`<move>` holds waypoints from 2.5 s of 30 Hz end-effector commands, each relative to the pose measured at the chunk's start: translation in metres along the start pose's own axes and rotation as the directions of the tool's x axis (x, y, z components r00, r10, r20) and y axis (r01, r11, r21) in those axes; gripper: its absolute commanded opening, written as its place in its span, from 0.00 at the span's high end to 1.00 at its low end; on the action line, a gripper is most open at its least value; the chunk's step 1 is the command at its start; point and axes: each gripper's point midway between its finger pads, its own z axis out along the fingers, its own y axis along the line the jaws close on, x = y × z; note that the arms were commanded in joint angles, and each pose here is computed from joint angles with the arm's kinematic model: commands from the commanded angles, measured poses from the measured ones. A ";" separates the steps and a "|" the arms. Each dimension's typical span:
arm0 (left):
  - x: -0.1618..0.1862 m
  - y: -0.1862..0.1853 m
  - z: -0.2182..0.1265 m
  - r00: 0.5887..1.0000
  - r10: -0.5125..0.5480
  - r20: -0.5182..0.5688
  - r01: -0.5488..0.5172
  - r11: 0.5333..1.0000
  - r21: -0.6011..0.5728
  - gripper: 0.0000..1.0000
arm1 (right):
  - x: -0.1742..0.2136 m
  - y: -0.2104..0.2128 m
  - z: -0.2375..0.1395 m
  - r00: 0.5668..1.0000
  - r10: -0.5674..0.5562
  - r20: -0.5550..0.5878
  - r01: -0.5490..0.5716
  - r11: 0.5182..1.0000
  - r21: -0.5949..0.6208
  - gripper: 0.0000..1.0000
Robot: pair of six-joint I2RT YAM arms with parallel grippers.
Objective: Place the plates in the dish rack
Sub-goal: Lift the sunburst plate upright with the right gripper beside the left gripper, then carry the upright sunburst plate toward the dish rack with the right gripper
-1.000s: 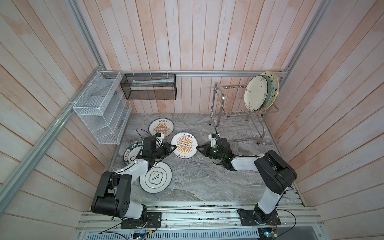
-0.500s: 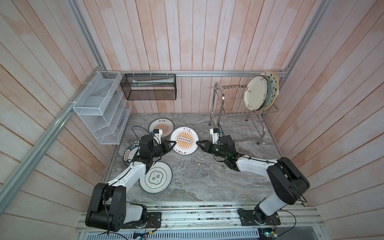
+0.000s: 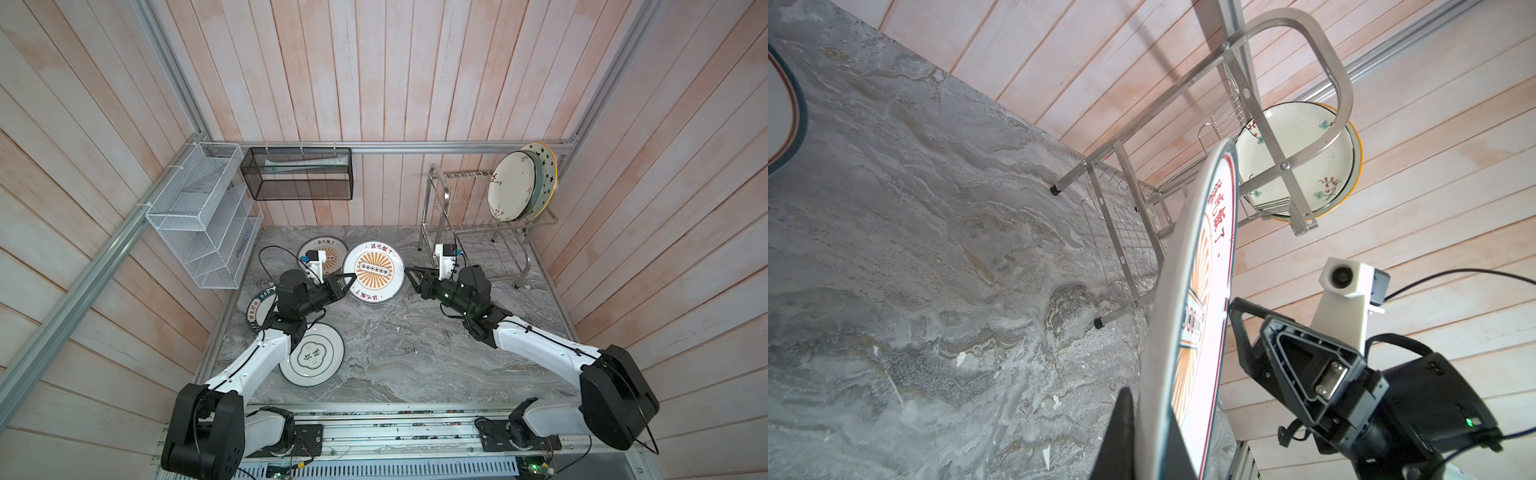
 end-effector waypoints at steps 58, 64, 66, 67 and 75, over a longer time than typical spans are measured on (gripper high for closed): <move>0.003 -0.106 0.025 0.965 0.244 0.100 -0.261 0.935 0.242 0.59 | -0.025 0.056 -0.043 1.000 -0.022 0.012 0.025 0.902 -0.431 1.00; 0.009 -0.107 0.023 0.961 0.265 0.076 -0.276 0.928 0.249 0.57 | -0.051 0.024 -0.050 0.995 -0.007 0.095 0.034 0.955 -0.294 1.00; 0.011 -0.106 0.022 0.961 0.269 0.067 -0.278 0.929 0.246 0.57 | -0.065 0.017 -0.057 0.990 -0.023 0.140 0.058 0.966 -0.252 1.00; 0.011 -0.105 0.022 0.961 0.271 0.063 -0.278 0.930 0.242 0.57 | -0.073 0.012 -0.061 0.986 -0.036 0.164 0.073 0.972 -0.222 1.00; 0.015 -0.100 0.019 0.963 0.264 0.047 -0.268 0.939 0.215 0.57 | -0.144 0.004 -0.105 0.919 -0.194 0.343 0.226 0.973 -0.056 1.00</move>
